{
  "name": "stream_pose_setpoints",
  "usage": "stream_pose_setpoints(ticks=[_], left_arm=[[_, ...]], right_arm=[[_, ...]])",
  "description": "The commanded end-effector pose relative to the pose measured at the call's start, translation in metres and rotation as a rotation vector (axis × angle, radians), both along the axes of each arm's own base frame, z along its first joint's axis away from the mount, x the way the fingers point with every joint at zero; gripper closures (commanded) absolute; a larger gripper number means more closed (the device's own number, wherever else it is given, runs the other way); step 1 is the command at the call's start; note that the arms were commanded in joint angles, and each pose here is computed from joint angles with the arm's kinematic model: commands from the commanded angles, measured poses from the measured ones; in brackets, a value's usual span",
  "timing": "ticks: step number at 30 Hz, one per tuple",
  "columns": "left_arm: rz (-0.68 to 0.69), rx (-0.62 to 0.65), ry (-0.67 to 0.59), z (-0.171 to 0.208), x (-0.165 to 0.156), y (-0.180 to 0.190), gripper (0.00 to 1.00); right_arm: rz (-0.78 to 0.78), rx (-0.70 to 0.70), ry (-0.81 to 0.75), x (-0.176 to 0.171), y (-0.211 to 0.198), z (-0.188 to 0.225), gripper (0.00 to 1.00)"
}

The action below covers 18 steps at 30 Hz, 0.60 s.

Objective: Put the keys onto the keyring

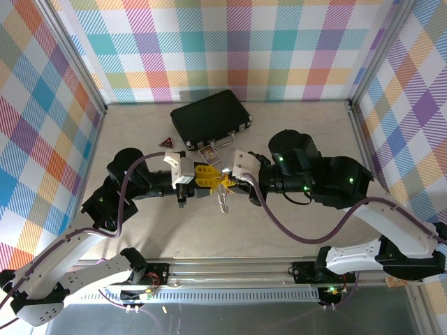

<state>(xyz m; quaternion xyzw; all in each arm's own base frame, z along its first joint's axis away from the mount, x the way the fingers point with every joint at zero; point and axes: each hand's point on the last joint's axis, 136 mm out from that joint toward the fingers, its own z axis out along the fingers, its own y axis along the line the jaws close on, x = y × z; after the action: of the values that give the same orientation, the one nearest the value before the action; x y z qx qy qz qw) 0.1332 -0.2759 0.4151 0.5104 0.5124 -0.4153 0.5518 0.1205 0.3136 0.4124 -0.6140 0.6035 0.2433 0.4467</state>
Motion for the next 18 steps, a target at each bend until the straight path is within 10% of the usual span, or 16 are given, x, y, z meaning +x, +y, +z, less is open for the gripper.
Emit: stream_pose_setpoints(ticks=[1,18], left_arm=[[0.013,0.029,-0.043,0.002,0.000,0.001,0.84],[-0.029,-0.042,-0.058,0.017,-0.012,0.004,1.00]], right_arm=[[0.024,-0.012,-0.028,-0.001,0.001,0.005,1.00],[0.021,0.005,0.005,-0.002,0.006,0.008,0.92]])
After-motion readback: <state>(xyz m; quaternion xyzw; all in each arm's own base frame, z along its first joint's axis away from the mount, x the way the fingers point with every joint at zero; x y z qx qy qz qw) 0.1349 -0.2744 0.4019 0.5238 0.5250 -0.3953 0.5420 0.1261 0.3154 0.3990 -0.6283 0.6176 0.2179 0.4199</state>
